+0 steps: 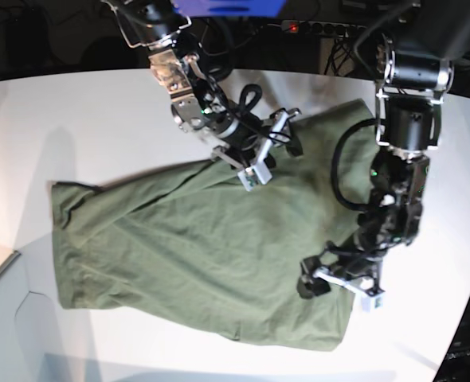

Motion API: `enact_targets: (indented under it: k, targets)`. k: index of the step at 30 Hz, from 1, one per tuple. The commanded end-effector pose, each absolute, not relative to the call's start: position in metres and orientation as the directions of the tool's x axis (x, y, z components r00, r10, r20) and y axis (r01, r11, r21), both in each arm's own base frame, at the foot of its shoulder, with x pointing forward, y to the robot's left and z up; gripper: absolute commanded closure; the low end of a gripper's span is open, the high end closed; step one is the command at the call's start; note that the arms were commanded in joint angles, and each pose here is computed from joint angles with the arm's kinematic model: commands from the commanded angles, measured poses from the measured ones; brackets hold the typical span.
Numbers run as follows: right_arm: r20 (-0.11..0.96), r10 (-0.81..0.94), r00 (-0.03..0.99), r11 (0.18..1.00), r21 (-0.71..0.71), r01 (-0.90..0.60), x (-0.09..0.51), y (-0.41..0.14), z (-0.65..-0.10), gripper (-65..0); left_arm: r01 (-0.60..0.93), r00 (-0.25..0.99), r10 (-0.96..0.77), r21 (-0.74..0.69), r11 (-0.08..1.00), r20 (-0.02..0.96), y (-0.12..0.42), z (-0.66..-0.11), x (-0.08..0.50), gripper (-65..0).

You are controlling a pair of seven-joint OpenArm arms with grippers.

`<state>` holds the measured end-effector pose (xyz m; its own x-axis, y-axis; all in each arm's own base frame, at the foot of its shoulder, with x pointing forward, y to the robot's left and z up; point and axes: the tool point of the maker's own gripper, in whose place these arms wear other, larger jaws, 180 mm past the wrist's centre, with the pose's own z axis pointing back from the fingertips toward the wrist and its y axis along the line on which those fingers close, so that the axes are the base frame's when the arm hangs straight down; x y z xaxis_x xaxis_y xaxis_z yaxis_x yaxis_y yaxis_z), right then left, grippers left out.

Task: Layout the t-shirt on the table in an organized manner, then fold the t-shirt properly
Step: 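Release the shirt and move both grippers onto its middle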

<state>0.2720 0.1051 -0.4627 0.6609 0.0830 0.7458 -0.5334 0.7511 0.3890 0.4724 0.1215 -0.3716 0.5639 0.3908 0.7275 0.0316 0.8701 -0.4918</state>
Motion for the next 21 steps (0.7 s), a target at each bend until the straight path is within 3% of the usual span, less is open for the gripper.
enact_targets:
  k: [1,6,11,21]
  targets:
    - [0.768,0.069,0.637,0.742,0.387,-0.547,0.283,0.112,-0.450,-35.9,0.066,0.527,0.389,-0.493,0.868,0.756,0.115,-0.355,0.490,-50.3]
    - [0.759,0.095,0.644,0.760,0.363,-0.540,0.281,0.093,-0.462,-35.9,0.035,0.576,0.331,-0.427,0.903,0.747,0.113,-0.402,0.482,-50.3]
    - [0.724,0.073,0.685,0.829,0.338,-0.445,0.278,0.037,-0.485,-35.9,0.032,0.616,0.240,-0.328,0.944,0.750,0.123,-0.441,0.462,-50.3]
    - [0.700,0.041,0.713,0.921,0.250,-0.298,0.283,-0.062,-0.504,-35.9,0.018,0.745,0.188,-0.301,0.954,0.640,0.141,-0.500,0.376,-50.0]
